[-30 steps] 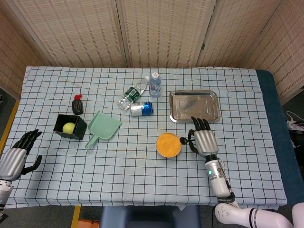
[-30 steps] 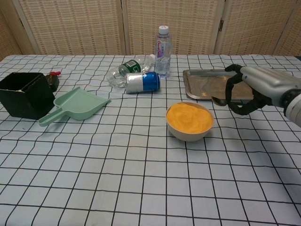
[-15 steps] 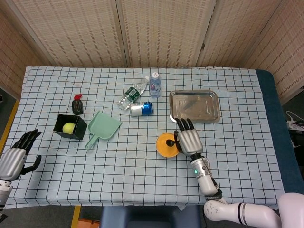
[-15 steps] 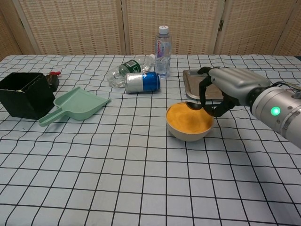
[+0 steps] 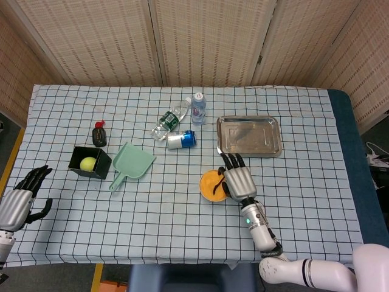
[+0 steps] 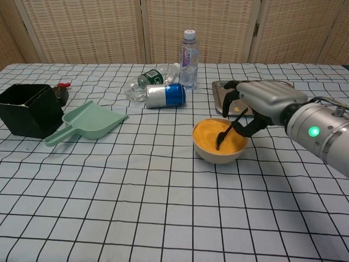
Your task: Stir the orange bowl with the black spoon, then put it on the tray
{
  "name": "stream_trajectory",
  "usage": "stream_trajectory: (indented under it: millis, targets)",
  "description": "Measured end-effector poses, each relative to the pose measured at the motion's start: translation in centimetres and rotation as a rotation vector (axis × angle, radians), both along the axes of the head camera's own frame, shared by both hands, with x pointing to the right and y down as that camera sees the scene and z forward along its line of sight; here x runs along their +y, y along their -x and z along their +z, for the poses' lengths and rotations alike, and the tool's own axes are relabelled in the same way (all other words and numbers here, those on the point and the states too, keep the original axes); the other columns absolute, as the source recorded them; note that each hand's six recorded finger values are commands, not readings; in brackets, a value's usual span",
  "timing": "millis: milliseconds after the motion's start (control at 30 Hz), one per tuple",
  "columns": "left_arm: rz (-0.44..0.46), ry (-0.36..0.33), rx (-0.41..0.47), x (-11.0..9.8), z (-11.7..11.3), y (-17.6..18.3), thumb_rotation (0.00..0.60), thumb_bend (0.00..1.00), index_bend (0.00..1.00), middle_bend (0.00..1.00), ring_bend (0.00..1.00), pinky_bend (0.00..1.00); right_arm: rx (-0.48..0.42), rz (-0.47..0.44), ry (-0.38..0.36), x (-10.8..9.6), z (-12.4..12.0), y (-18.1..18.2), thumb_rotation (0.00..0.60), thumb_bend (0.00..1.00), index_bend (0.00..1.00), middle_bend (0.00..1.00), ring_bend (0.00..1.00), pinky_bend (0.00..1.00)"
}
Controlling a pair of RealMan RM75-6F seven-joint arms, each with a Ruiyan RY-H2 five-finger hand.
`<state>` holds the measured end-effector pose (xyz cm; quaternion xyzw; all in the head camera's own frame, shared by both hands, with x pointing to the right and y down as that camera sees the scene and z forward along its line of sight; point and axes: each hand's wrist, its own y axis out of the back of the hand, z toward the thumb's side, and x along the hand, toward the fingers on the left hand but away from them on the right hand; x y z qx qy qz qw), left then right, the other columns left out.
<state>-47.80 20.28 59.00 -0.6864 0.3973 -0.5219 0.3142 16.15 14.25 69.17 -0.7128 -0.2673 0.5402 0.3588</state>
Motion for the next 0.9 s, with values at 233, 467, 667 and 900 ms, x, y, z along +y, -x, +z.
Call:
stream_trajectory:
  millis: [233, 467, 667, 900]
  targets:
    - [0.006, -0.004, -0.006, 0.0, 0.0, -0.1, 0.600, 0.48, 0.00, 0.00, 0.00, 0.21, -0.028, 0.008, -0.014, 0.0, -0.5, -0.4, 0.600, 0.45, 0.36, 0.04, 0.00, 0.00]
    - [-0.009, -0.008, -0.024, -0.1, 0.1, 0.2, 0.600, 0.48, 0.00, 0.00, 0.00, 0.21, -0.085, 0.032, -0.043, -0.1, -1.0, -2.1, 0.600, 0.45, 0.38, 0.04, 0.00, 0.00]
    - [-0.013, -0.006, -0.045, -0.2, 0.4, 0.3, 0.600, 0.48, 0.00, 0.00, 0.00, 0.21, -0.118, 0.049, -0.035, -0.9, -0.3, -3.9, 0.600, 0.45, 0.43, 0.04, 0.00, 0.00]
    - [-0.017, 0.006, -0.069, -0.3, 1.1, 0.2, 0.600, 0.48, 0.00, 0.00, 0.00, 0.21, -0.083, -0.006, -0.017, -2.8, 1.3, -5.0, 0.600, 0.45, 0.46, 0.04, 0.00, 0.00]
